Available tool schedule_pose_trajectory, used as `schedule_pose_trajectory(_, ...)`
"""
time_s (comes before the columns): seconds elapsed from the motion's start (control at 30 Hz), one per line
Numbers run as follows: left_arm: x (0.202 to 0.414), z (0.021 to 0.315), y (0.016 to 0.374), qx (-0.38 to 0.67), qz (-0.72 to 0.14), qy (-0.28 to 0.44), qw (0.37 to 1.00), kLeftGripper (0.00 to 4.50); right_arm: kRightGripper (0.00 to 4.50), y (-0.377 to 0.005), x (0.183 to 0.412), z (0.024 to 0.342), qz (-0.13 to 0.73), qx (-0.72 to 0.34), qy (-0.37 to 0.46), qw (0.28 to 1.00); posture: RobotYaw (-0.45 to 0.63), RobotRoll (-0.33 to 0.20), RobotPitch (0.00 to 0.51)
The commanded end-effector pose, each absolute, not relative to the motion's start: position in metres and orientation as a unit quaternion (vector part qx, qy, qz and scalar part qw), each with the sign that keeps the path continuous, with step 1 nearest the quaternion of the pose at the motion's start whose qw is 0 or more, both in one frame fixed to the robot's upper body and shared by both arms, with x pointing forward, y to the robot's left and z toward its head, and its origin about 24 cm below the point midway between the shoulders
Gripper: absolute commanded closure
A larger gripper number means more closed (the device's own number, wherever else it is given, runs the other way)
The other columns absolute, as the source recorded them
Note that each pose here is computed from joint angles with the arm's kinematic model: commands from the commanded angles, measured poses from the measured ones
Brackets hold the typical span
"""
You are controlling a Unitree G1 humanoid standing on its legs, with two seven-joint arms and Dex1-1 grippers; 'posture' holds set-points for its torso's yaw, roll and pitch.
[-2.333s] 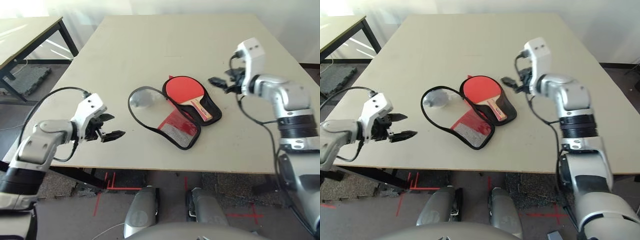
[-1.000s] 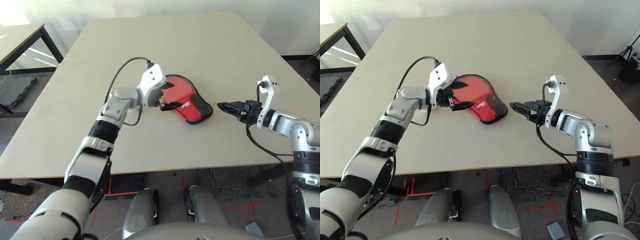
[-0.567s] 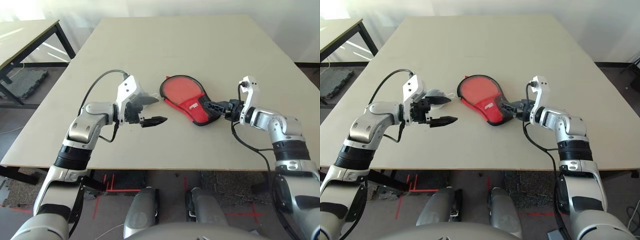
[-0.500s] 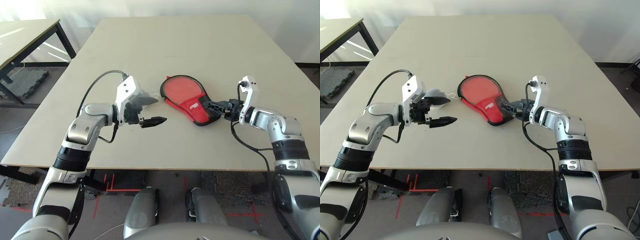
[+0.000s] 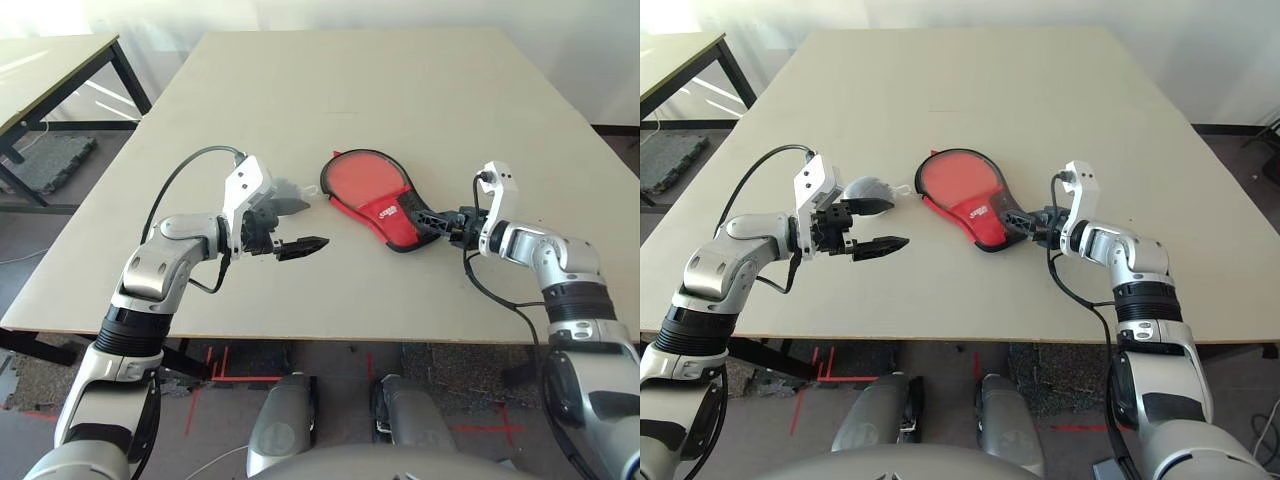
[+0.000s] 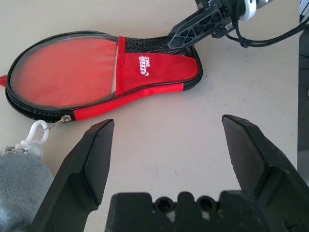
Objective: Store the ping-pong paddle in its case and zip it.
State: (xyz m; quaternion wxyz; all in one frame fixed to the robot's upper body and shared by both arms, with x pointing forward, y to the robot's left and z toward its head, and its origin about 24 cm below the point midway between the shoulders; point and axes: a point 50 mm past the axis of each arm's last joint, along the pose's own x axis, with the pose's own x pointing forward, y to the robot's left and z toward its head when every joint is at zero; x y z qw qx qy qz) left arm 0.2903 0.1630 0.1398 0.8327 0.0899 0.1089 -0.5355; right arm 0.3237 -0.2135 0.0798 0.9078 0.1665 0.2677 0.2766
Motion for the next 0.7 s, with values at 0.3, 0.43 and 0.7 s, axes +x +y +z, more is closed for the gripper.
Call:
schedule_pose_trajectory(0.3,0.288,0.139,0.163,0.095,-0.542,0.112,0.828,0.0,2.16,-0.211,0.313,0.065,0.263,0.196,0.31,0.892,0.18,0.0,0.096)
schedule_pose_trajectory(0.43,0.289,0.139,0.164,0.096,-0.541,0.112,0.828,0.0,3.65,-0.213,0.313,0.062,0.253,0.201,0.313,0.893,0.18,0.0,0.094)
schedule_pose_trajectory(0.7,0.291,0.139,0.166,0.1,-0.539,0.112,0.829,0.0,4.44,-0.214,0.311,0.059,0.249,0.21,0.318,0.89,0.18,0.0,0.093)
